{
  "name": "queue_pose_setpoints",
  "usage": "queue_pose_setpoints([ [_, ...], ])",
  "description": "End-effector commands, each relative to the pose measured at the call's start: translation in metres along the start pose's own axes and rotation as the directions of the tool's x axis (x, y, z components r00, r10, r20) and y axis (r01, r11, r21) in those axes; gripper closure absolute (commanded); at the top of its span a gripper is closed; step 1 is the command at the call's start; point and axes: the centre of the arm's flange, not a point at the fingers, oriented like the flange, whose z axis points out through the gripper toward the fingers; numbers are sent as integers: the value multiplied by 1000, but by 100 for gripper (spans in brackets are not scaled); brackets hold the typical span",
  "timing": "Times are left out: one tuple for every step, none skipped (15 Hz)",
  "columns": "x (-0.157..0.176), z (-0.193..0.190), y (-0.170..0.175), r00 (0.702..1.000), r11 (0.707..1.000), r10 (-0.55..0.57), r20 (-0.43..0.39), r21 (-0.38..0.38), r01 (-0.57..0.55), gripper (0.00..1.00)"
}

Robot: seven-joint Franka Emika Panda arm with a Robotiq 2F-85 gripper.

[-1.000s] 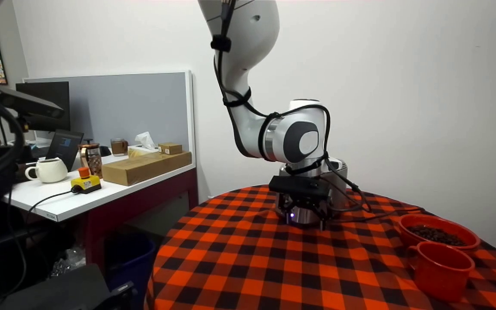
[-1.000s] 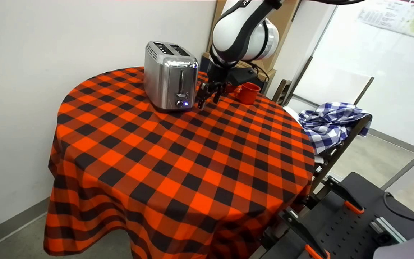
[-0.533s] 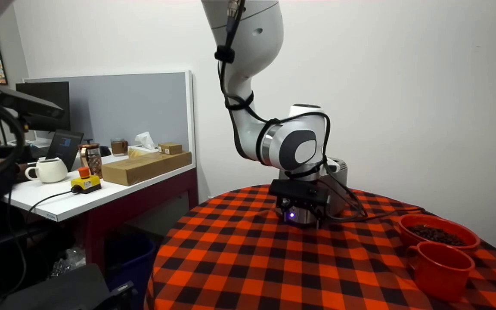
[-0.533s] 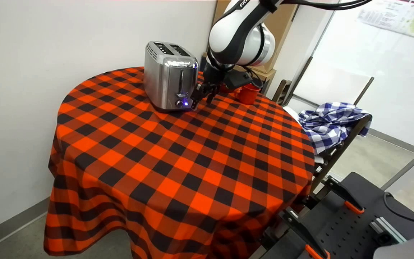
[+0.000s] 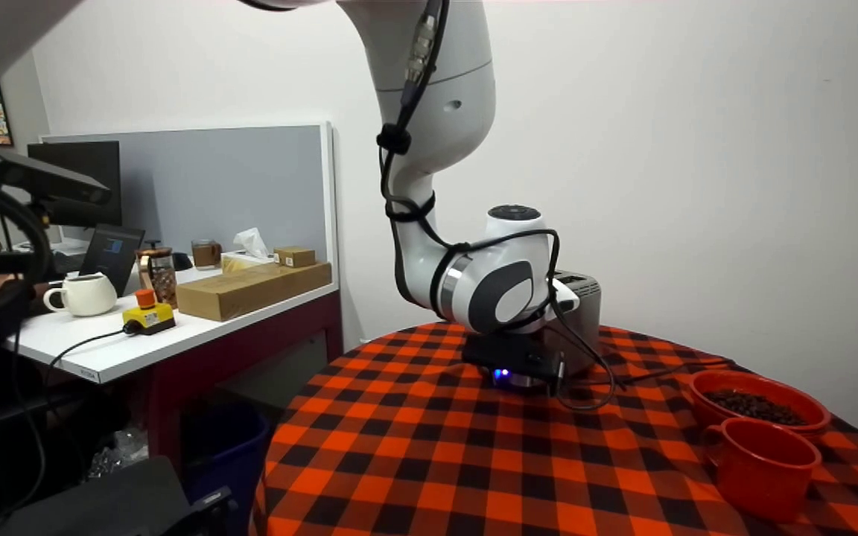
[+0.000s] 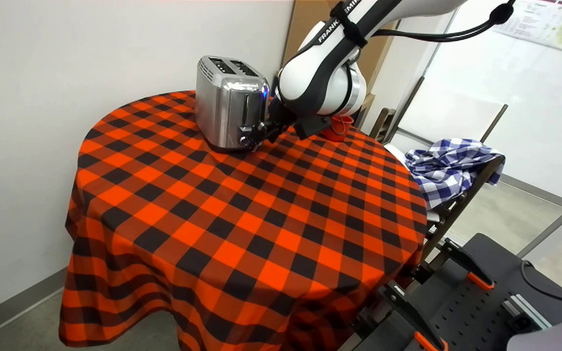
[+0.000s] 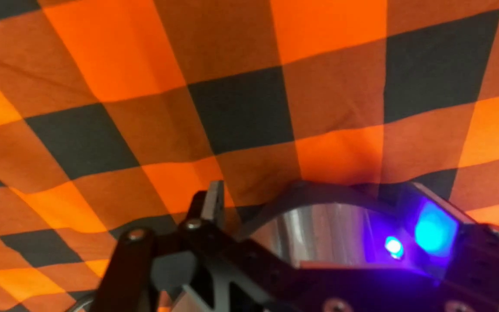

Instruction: Push the button on the bottom of the toaster

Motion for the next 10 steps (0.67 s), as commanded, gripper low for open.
queue_pose_setpoints([
  [-10, -2, 1, 996, 999, -35, -82, -7, 35, 0],
  [-11, -4, 0, 995, 999, -39, -95, -11, 38, 0],
  [-13, -7, 1, 994, 999, -45, -101, -16, 44, 0],
  [-14, -10, 1, 993, 999, -50, -110, -23, 48, 0],
  [-15, -12, 2, 991, 998, -55, -118, -26, 52, 0],
  [-15, -13, 2, 990, 998, -59, -125, -29, 56, 0],
  [-16, -14, 2, 989, 998, -64, -131, -31, 60, 0],
  [-16, -16, 2, 988, 998, -67, -140, -32, 63, 0],
  [-17, -17, 2, 987, 997, -69, -148, -32, 65, 0],
  [-17, -18, 2, 986, 997, -70, -154, -31, 66, 0],
])
